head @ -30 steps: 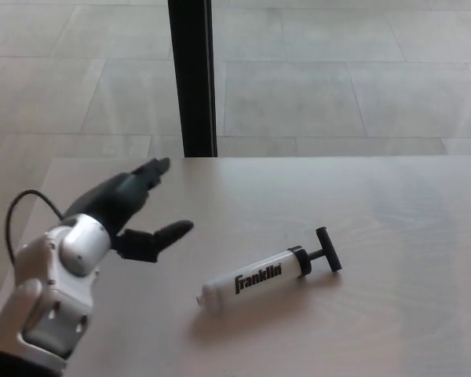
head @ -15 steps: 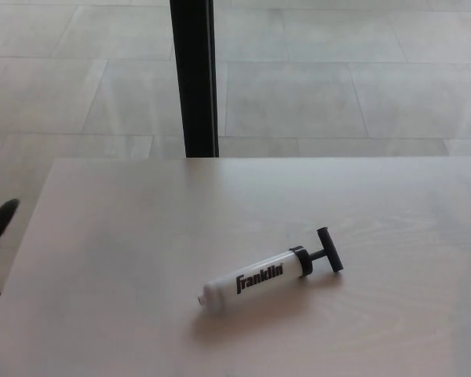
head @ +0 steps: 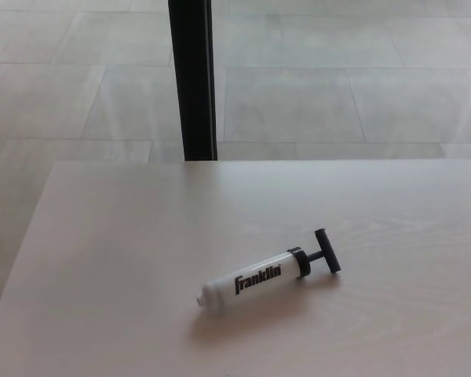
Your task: The robot uses its left hand to lift the air pump kept on the middle of the desk and use the right hand to compress the handle
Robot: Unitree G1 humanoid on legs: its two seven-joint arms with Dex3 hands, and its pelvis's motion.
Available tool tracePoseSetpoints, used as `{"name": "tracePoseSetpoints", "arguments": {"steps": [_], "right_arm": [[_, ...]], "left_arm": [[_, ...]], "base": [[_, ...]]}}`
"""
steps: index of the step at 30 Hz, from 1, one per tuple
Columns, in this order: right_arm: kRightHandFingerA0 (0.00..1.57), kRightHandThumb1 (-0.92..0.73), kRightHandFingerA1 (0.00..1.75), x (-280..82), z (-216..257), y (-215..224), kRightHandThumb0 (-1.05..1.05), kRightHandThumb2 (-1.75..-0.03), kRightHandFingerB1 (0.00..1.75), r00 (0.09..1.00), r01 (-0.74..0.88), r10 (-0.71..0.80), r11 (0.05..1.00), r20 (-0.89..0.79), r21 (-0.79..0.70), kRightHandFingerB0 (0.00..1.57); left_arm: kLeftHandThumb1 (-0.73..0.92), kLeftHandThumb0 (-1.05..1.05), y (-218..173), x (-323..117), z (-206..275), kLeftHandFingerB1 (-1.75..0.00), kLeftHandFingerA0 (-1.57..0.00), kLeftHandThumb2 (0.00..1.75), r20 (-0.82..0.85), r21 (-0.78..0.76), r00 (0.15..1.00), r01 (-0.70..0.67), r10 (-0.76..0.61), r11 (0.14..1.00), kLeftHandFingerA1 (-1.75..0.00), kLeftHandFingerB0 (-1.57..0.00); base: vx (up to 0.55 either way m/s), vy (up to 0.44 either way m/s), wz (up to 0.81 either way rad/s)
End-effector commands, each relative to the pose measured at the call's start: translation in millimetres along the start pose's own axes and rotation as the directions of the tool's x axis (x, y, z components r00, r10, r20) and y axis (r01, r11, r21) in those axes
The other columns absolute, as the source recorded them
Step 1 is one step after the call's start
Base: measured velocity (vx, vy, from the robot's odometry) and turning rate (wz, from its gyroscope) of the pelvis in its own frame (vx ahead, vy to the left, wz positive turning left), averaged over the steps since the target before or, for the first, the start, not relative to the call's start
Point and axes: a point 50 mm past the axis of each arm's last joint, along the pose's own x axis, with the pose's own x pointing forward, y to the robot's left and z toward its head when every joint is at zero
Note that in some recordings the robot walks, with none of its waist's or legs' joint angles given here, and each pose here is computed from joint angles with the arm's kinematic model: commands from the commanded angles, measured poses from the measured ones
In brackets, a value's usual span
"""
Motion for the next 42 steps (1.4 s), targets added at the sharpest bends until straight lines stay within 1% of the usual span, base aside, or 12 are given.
{"name": "tracePoseSetpoints", "arguments": {"steps": [1, 3, 7, 8, 17, 18, 19, 26, 30, 31, 32, 42], "right_arm": [[0.42, -0.92, 0.61, -23, -51, -124, -0.88, -0.77, 0.40, 0.902, 0.431, -0.402, 0.852, -0.157, 0.295, 0.36], [0.41, -0.92, 0.65, -24, -67, -124, -0.88, -0.74, 0.40, 0.893, 0.451, -0.390, 0.779, -0.227, 0.435, 0.33], [0.41, -0.75, 0.69, -26, -77, -125, -0.83, -1.14, 0.51, 0.883, 0.469, -0.380, 0.742, -0.276, 0.479, 0.27], [0.40, -0.92, 0.66, -27, -81, -125, -0.91, -0.73, 0.38, 0.881, 0.471, -0.381, 0.742, -0.279, 0.476, 0.31], [0.43, -0.92, 0.56, -34, -110, -116, -0.86, -0.71, 0.38, 0.861, 0.479, -0.329, 0.783, -0.388, 0.397, 0.25], [0.36, -0.71, 0.62, -38, -117, -115, -0.86, -1.10, 0.50, 0.866, 0.458, -0.311, 0.807, -0.391, 0.373, 0.19], [0.46, -0.91, 0.60, -41, -122, -111, -0.92, -0.67, 0.38, 0.869, 0.446, -0.297, 0.816, -0.395, 0.367, 0.26], [0.44, -0.92, 0.55, -42, -128, -101, -0.90, -0.68, 0.35, 0.880, 0.371, -0.248, 0.891, -0.404, 0.262, 0.23], [0.39, -0.72, 0.62, -45, -134, -98, -0.83, -1.09, 0.47, 0.882, 0.334, -0.228, 0.920, -0.412, 0.206, 0.14], [0.42, -0.86, 0.52, -48, -138, -95, -0.77, -0.66, 0.33, 0.880, 0.301, -0.215, 0.942, -0.424, 0.147, 0.17], [0.30, -0.66, 0.59, -50, -138, -93, -0.75, -1.02, 0.46, 0.890, 0.268, -0.187, 0.952, -0.417, 0.145, 0.09], [0.36, -0.81, 0.54, -53, -146, -79, -0.70, -0.64, 0.33, 0.907, 0.170, -0.104, 0.977, -0.408, 0.128, 0.19]], "left_arm": [[0.79, -0.75, 68, -65, -158, -0.37, -0.29, 0.64, -0.304, -0.613, 0.876, -0.481, 0.375, 0.626, -0.55, -0.17], [0.62, -0.73, 63, -68, -166, -0.48, -0.30, 0.97, -0.354, -0.529, 0.867, -0.494, 0.350, 0.690, -0.61, -0.16], [0.78, -0.74, 61, -76, -179, -0.38, -0.36, 0.63, -0.408, -0.420, 0.857, -0.481, 0.314, 0.769, -0.61, -0.25], [0.77, -0.73, 61, -76, -180, -0.39, -0.38, 0.63, -0.405, -0.432, 0.861, -0.477, 0.308, 0.766, -0.62, -0.26], [0.76, -0.70, 54, -64, -173, -0.42, -0.43, 0.62, -0.357, -0.544, 0.891, -0.442, 0.281, 0.713, -0.62, -0.28], [0.78, -0.71, 53, -64, -174, -0.40, -0.44, 0.63, -0.359, -0.532, 0.892, -0.437, 0.274, 0.725, -0.62, -0.27], [0.79, -0.70, 53, -65, -176, -0.40, -0.43, 0.63, -0.361, -0.524, 0.894, -0.429, 0.265, 0.736, -0.63, -0.25], [0.79, -0.70, 52, -73, -186, -0.42, -0.44, 0.63, -0.377, -0.505, 0.890, -0.431, 0.258, 0.748, -0.66, -0.22], [0.78, -0.69, 52, -70, -182, -0.41, -0.45, 0.63, -0.373, -0.498, 0.891, -0.427, 0.258, 0.755, -0.63, -0.22], [0.79, -0.69, 52, -70, -183, -0.39, -0.46, 0.63, -0.376, -0.483, 0.892, -0.419, 0.250, 0.769, -0.59, -0.25], [0.80, -0.69, 52, -69, -182, -0.39, -0.46, 0.63, -0.376, -0.476, 0.894, -0.413, 0.244, 0.776, -0.57, -0.25], [0.79, -0.67, 51, -62, -172, -0.42, -0.45, 0.63, -0.359, -0.444, 0.908, -0.371, 0.218, 0.816, -0.59, -0.26]], "base": [[0.00, 0.000, 0.00], [0.00, 0.000, 0.00], [0.00, 0.000, 0.00], [0.00, 0.000, 0.00], [0.00, 0.000, 0.00], [0.00, 0.000, 0.00], [0.00, 0.000, 0.00], [0.00, 0.000, 0.00], [0.00, 0.000, 0.00], [0.00, 0.000, 0.00], [0.00, 0.000, 0.00], [0.00, 0.000, 0.00]]}}
